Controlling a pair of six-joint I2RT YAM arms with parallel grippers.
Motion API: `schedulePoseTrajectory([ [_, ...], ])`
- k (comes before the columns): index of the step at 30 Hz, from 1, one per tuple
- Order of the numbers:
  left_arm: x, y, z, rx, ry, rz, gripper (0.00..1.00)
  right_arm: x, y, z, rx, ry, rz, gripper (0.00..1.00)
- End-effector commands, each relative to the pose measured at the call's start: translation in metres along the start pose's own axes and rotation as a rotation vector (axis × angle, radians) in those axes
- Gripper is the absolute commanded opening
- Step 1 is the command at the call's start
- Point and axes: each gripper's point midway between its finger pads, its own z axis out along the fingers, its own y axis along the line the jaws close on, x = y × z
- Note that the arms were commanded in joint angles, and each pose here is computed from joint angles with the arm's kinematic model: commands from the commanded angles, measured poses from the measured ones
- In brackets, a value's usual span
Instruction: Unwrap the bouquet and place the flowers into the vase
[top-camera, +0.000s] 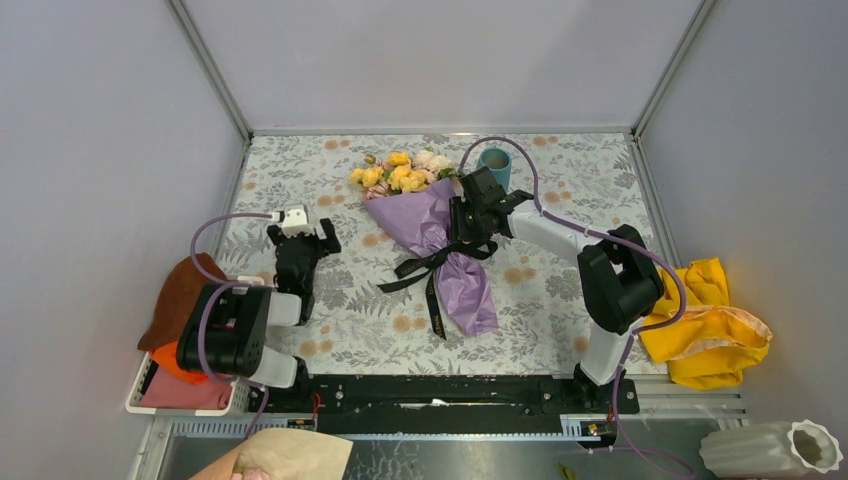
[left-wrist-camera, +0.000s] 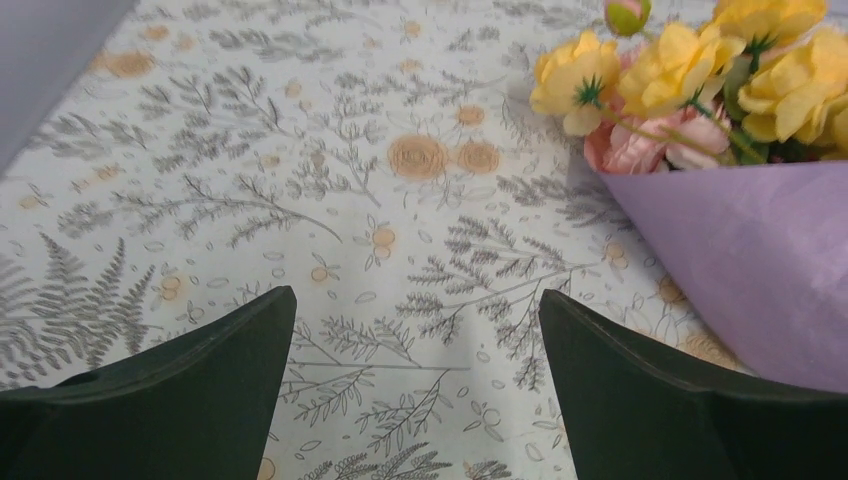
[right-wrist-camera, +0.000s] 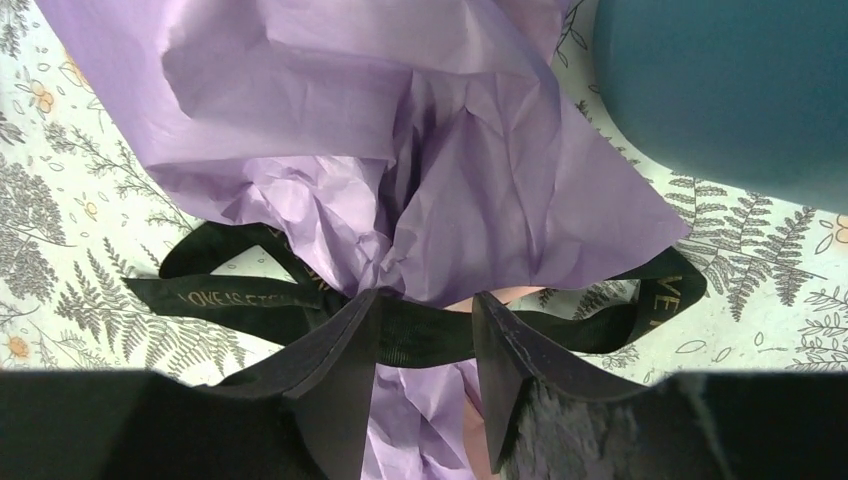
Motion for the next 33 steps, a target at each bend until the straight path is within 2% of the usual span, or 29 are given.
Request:
schedulePoseTrajectory([
  [1, -0.051, -0.004, -0.002, -0.080, -0.096, 0.053, 0.99, 0.001, 0.001, -0.009, -0.004, -0.020, 0.003, 0.46],
  [3, -0.065, -0.015, -0.010, -0.080, -0.103, 0.048, 0.99, 0.007, 0.001, -0.013, -0.008, -0.023, 0.011, 0.46],
  [6, -0.095, -0.034, -0.019, -0.043, -0.119, -0.076, 0.99, 0.011, 0.005, -0.021, -0.026, -0.041, 0.010, 0.47],
  [10, -0.131, -0.069, -0.031, 0.100, -0.144, -0.226, 0.99, 0.019, 0.006, -0.022, -0.024, -0.038, 0.006, 0.48],
  [18, -0.158, -0.131, -0.052, 0.372, -0.086, -0.255, 0.99, 0.026, 0.002, -0.016, -0.011, -0.037, 0.002, 0.46],
  [23, -0.170, -0.166, -0.064, 0.544, -0.054, -0.283, 0.99, 0.030, -0.001, -0.011, -0.001, -0.031, -0.007, 0.33],
  [28, -0.185, -0.177, -0.058, 0.516, 0.015, -0.421, 0.99, 0.025, -0.002, -0.009, 0.017, -0.055, -0.013, 0.25],
  [31, -0.193, -0.177, -0.056, 0.457, 0.065, -0.610, 0.99, 0.017, -0.002, -0.014, 0.026, -0.081, -0.017, 0.12],
  [33, -0.202, -0.188, -0.065, 0.524, 0.077, -0.686, 0.99, 0.011, 0.001, -0.020, 0.026, -0.101, -0.016, 0.00],
])
